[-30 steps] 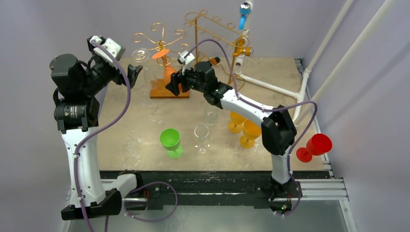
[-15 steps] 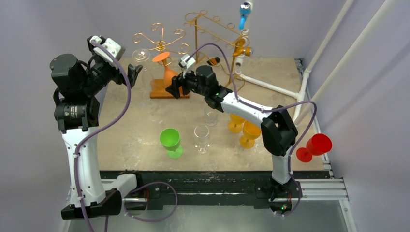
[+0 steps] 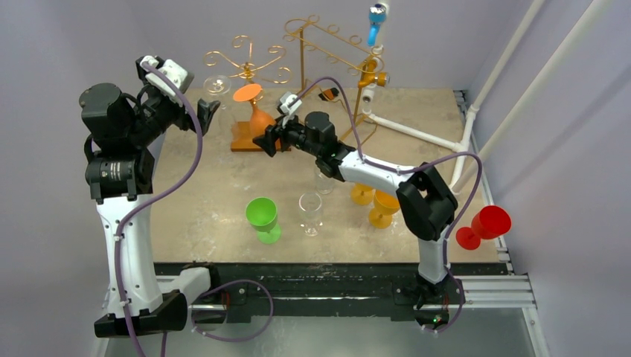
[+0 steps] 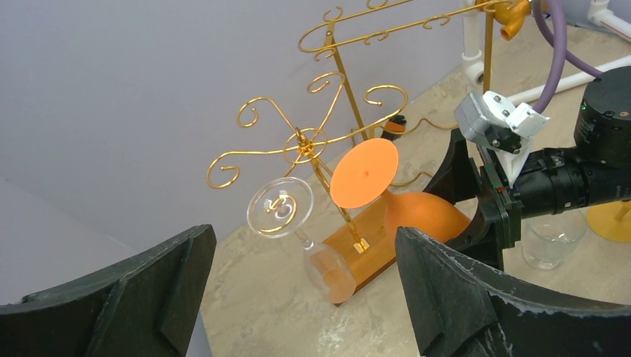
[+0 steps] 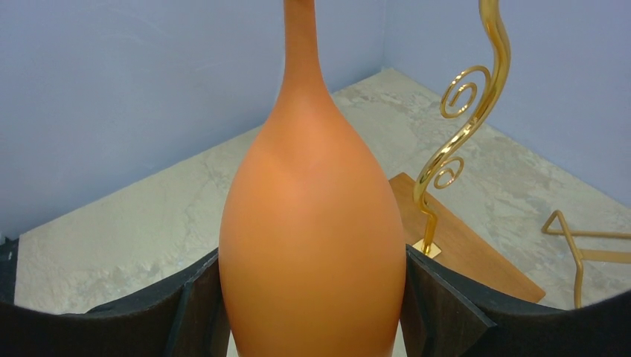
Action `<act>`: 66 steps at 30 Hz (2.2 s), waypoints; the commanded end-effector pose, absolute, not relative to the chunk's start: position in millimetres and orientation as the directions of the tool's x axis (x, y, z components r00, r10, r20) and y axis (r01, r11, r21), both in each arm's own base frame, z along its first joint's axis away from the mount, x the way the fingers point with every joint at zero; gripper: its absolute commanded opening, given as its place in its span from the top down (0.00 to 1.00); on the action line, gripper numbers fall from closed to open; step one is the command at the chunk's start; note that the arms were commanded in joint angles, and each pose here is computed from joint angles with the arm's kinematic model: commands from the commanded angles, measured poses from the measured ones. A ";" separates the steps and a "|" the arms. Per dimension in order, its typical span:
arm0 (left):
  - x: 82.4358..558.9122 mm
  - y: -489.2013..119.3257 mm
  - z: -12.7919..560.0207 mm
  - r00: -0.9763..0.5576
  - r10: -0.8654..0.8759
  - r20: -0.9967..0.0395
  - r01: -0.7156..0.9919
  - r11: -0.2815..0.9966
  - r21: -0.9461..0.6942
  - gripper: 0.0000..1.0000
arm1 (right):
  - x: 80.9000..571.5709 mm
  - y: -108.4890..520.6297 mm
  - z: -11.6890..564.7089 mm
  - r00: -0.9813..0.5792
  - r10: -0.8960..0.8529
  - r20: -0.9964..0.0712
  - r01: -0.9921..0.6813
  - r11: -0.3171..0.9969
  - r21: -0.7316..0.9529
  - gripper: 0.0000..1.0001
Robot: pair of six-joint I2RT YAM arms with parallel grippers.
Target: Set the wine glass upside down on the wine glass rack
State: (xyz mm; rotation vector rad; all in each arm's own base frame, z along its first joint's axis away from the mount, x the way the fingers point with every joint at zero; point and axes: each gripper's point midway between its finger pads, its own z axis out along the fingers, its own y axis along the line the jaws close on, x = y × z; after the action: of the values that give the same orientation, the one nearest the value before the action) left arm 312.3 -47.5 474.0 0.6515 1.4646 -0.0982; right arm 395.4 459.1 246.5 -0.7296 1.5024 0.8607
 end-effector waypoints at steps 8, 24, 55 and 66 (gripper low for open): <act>313.1 -46.9 479.5 0.166 0.324 -0.931 0.426 0.828 0.365 0.00 | 392.2 450.5 294.6 0.065 0.148 -0.987 -0.823 0.567 0.031 1.00; 313.5 -48.1 481.3 0.173 0.320 -0.931 0.429 0.827 0.364 0.00 | 395.3 454.0 289.4 -0.054 0.222 -0.973 -0.807 0.565 0.174 0.01; 342.6 -46.2 440.8 0.115 0.304 -0.946 0.460 0.828 0.322 0.02 | 399.6 372.7 418.2 -0.152 0.251 -0.956 -0.621 0.729 0.290 0.01; 335.6 -39.5 441.3 0.126 0.341 -0.932 0.418 0.833 0.361 0.00 | 431.5 405.2 401.1 -0.219 0.108 -0.970 -0.551 0.806 0.214 0.03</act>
State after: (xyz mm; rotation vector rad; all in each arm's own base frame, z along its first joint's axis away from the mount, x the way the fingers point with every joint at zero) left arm 338.4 -43.2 430.6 0.6441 1.5202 -0.1193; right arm 430.1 398.2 437.4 -0.3043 1.5640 0.7193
